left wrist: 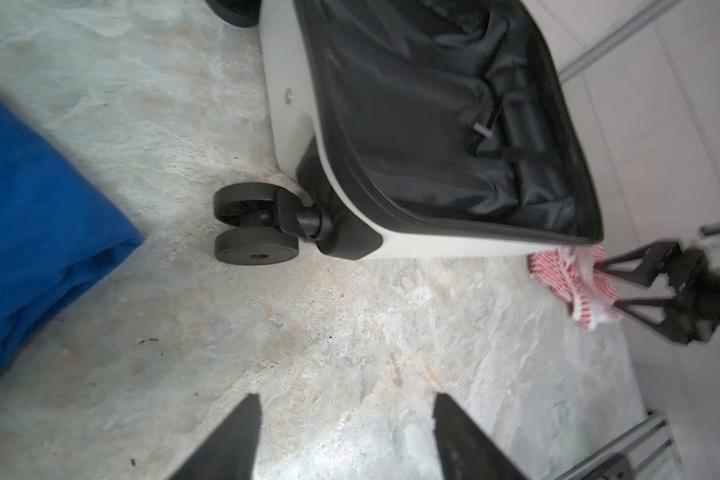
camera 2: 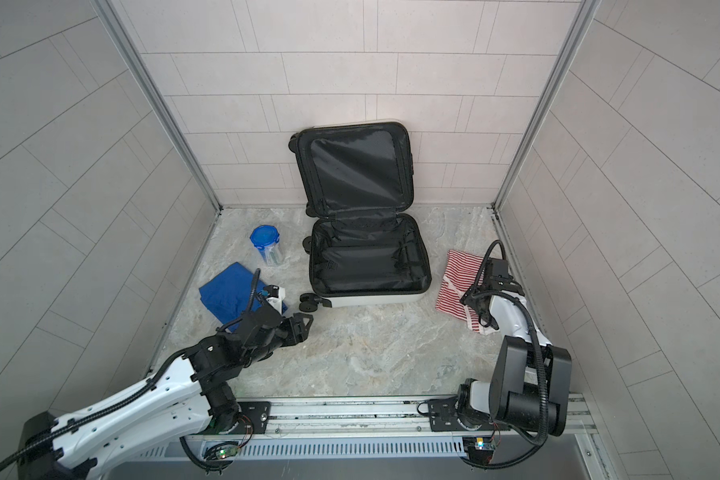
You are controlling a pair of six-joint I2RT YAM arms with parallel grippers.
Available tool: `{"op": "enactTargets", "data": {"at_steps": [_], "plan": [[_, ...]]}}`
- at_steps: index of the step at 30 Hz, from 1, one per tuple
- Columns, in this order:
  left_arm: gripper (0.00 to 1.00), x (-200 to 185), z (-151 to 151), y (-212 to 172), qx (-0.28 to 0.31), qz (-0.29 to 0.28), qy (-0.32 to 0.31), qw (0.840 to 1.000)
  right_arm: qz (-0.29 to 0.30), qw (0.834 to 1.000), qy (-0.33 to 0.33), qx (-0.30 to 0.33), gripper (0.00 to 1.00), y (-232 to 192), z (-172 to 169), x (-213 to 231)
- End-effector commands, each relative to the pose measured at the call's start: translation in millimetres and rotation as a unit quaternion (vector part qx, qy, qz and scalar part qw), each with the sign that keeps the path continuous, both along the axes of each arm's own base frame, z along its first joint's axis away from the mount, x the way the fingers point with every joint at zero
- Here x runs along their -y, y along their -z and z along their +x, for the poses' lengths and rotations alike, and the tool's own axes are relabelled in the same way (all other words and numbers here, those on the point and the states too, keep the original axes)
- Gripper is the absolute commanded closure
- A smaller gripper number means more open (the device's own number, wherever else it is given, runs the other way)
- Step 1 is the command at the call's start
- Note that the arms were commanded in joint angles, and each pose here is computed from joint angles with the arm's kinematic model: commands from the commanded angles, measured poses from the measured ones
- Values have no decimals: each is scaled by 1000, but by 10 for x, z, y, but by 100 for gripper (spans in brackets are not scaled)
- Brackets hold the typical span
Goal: Pack the luggage
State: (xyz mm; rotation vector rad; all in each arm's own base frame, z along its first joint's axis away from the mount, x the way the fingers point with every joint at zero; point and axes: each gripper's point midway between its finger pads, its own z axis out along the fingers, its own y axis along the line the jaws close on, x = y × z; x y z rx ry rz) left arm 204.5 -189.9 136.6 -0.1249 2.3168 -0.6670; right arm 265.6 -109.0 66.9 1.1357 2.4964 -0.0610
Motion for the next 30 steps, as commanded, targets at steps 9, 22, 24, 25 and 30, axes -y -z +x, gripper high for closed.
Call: {"op": "enactTargets", "data": {"at_steps": [9,22,24,25,30], "plan": [[0,597,263,-488,62,-50,33,996,-34,992,121,4,13,-241,-179,711],[7,517,275,-723,92,-70,20,993,52,991,126,-9,22,270,-89,564],[8,503,265,-729,93,-72,18,993,59,990,127,-12,24,319,-99,534],[9,494,263,-738,94,-74,17,993,62,990,127,-13,26,341,-107,520],[14,467,255,-756,96,-79,13,992,65,988,138,-8,35,400,-170,478]]}}
